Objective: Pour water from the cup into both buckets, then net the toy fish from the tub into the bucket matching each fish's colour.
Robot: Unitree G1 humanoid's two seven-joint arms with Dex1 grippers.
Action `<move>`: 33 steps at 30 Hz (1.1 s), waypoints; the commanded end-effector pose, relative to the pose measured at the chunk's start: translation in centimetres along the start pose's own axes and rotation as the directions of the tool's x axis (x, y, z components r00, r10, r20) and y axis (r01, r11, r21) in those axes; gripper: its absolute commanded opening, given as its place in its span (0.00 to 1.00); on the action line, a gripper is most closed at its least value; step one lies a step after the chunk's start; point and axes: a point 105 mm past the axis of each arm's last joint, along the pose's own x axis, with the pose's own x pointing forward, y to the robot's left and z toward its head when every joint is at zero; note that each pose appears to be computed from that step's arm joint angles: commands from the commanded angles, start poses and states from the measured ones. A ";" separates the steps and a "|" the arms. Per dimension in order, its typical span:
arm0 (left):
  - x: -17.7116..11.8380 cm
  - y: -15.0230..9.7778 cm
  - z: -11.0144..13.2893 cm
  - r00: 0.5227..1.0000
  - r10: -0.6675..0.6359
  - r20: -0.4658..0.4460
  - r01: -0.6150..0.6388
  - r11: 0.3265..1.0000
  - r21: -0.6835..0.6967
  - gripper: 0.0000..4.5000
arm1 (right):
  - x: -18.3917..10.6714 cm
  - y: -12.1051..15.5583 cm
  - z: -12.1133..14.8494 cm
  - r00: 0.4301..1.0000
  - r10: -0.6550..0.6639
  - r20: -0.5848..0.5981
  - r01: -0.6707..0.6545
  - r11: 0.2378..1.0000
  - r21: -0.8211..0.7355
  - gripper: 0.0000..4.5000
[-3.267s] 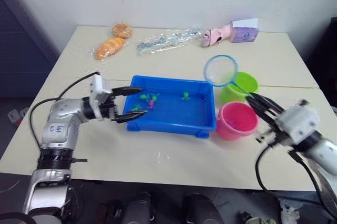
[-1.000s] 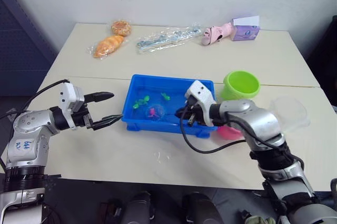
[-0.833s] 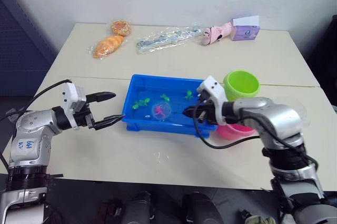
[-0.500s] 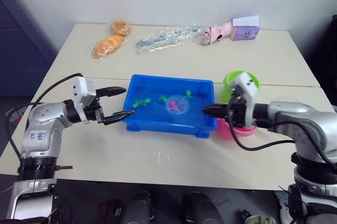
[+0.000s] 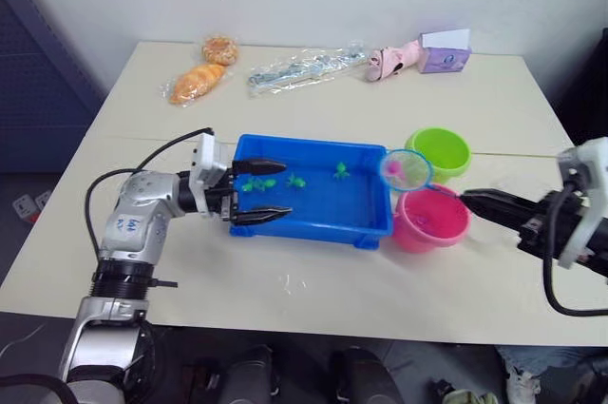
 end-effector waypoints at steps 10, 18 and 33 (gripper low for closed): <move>1.4 0.1 0.3 0.997 -0.073 0.028 0.072 0.997 0.024 0.99 | -3.2 -3.4 -2.9 0.938 -0.343 0.041 0.338 0.886 -0.319 0.00; 1.2 0.4 0.0 0.998 -0.062 0.029 0.062 0.998 0.018 0.99 | -3.4 -3.7 -3.7 0.938 -0.338 0.073 0.310 0.732 -0.607 0.00; 1.0 0.4 -0.5 0.999 -0.038 0.031 0.038 0.999 0.014 0.99 | -3.3 -4.1 -5.7 0.936 -0.304 0.175 0.211 0.088 -0.974 0.00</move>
